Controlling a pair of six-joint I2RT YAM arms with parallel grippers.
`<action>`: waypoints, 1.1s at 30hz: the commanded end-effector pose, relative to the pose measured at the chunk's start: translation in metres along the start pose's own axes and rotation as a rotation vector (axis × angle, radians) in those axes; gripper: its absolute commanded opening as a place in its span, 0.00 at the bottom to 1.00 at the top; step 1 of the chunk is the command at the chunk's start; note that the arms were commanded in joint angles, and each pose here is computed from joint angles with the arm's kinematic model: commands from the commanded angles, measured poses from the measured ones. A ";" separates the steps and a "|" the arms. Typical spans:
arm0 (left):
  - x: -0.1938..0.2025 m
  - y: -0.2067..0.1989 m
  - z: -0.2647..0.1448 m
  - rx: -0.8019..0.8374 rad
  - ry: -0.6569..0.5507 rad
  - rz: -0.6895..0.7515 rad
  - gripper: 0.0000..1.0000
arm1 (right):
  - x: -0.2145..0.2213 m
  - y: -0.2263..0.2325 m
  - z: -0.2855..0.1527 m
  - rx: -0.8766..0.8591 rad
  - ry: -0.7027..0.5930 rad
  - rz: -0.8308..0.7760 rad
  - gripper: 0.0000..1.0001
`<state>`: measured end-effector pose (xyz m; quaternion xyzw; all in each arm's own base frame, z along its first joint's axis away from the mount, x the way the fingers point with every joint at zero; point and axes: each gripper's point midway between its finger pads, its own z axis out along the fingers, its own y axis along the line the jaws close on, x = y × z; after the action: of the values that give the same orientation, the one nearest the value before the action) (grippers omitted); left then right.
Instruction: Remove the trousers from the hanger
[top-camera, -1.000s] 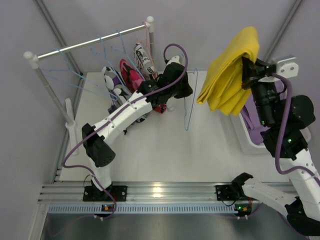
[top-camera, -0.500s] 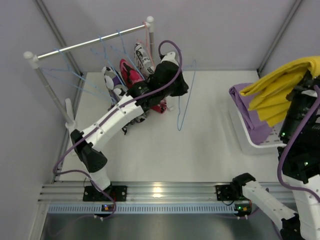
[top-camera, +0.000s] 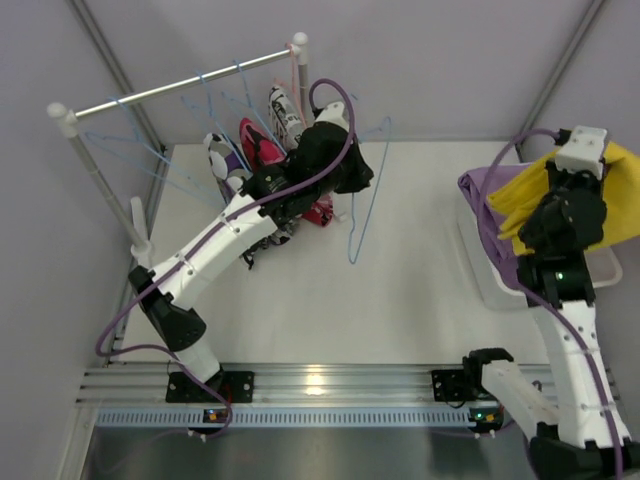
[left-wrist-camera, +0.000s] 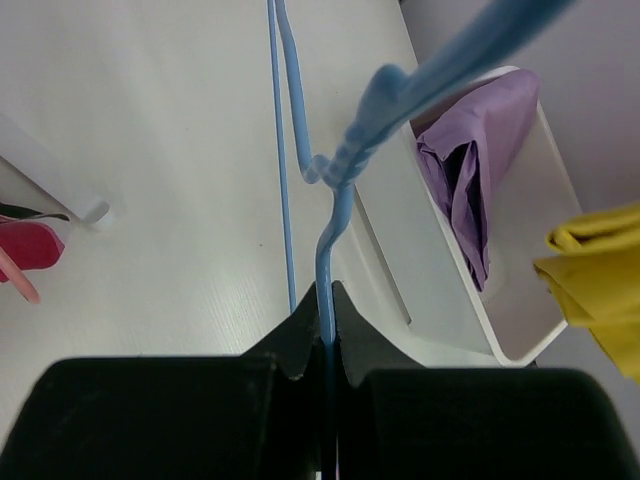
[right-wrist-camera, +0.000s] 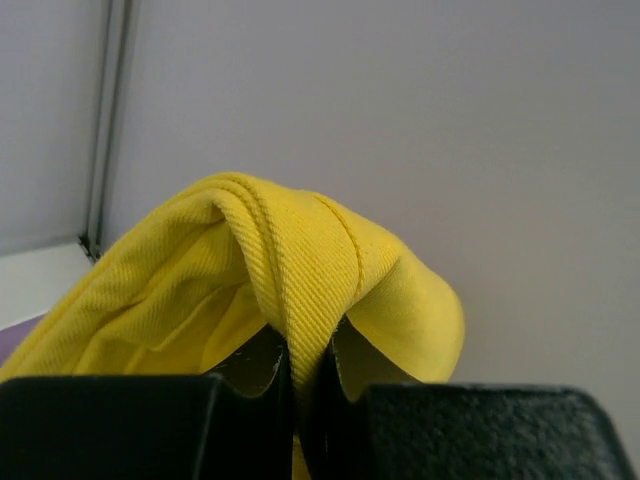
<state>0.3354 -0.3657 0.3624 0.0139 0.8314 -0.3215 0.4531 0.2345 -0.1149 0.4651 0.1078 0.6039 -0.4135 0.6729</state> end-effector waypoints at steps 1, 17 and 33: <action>-0.031 -0.021 -0.034 0.075 -0.071 -0.034 0.00 | 0.035 0.046 0.049 -0.073 0.071 -0.011 0.00; -0.033 -0.024 -0.067 0.173 -0.109 0.102 0.00 | 0.177 0.180 0.092 -0.459 0.554 0.120 0.92; -0.038 0.046 -0.180 0.221 -0.216 0.119 0.00 | 0.008 0.118 0.047 -0.651 0.274 0.399 1.00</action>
<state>0.2363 -0.2479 0.4232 0.1093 0.7507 -0.3776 0.5310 0.3564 -0.0904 0.4207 0.0667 0.7466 -0.0863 0.6563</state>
